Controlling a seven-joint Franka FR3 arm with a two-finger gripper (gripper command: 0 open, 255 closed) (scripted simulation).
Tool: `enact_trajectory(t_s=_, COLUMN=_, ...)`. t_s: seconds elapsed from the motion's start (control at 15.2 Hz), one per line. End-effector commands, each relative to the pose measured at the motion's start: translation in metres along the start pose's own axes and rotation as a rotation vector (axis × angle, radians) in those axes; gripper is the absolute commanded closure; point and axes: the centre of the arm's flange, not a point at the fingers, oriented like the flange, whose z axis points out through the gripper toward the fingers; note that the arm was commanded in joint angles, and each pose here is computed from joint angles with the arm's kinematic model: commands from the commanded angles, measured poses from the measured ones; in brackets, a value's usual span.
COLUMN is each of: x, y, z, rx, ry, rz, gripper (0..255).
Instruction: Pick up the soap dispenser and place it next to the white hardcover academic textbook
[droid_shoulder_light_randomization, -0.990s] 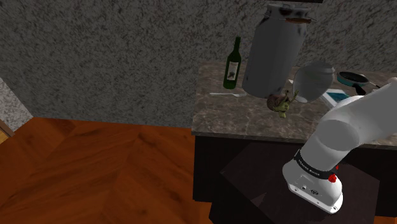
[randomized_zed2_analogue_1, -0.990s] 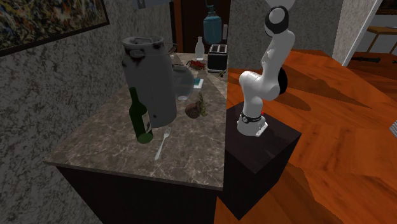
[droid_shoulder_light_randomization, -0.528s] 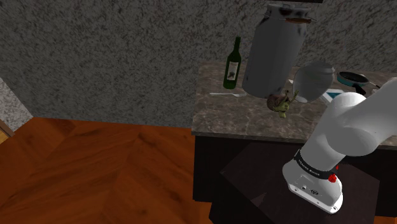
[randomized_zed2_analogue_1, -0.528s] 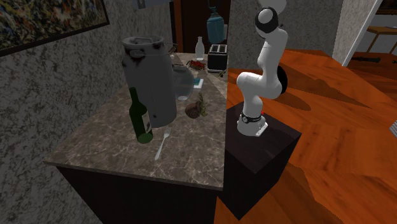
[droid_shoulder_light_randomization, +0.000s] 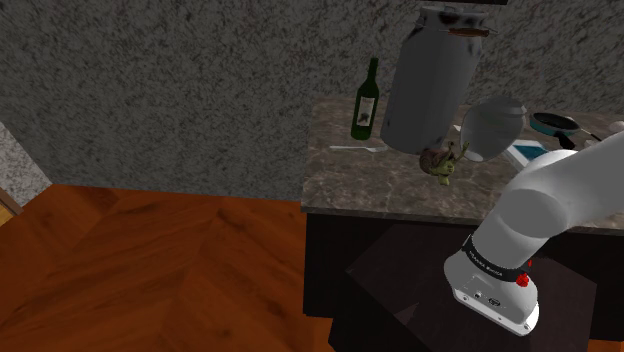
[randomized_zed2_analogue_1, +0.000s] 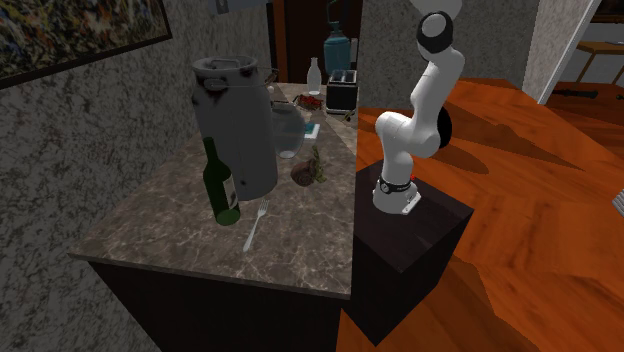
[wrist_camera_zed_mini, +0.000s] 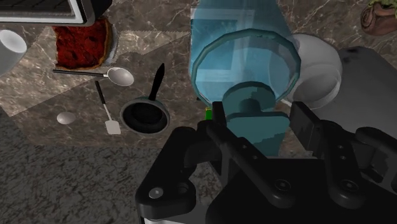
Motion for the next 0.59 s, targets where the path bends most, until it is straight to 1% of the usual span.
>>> enact_trajectory(t_s=0.0, x=-0.003, y=-0.001, z=0.011, rx=-0.001, ry=0.001, rz=-0.001, gripper=255)
enact_trajectory(t_s=0.53, x=-0.016, y=-0.001, z=0.051, rx=-0.001, ry=0.001, rz=-0.001, gripper=255)
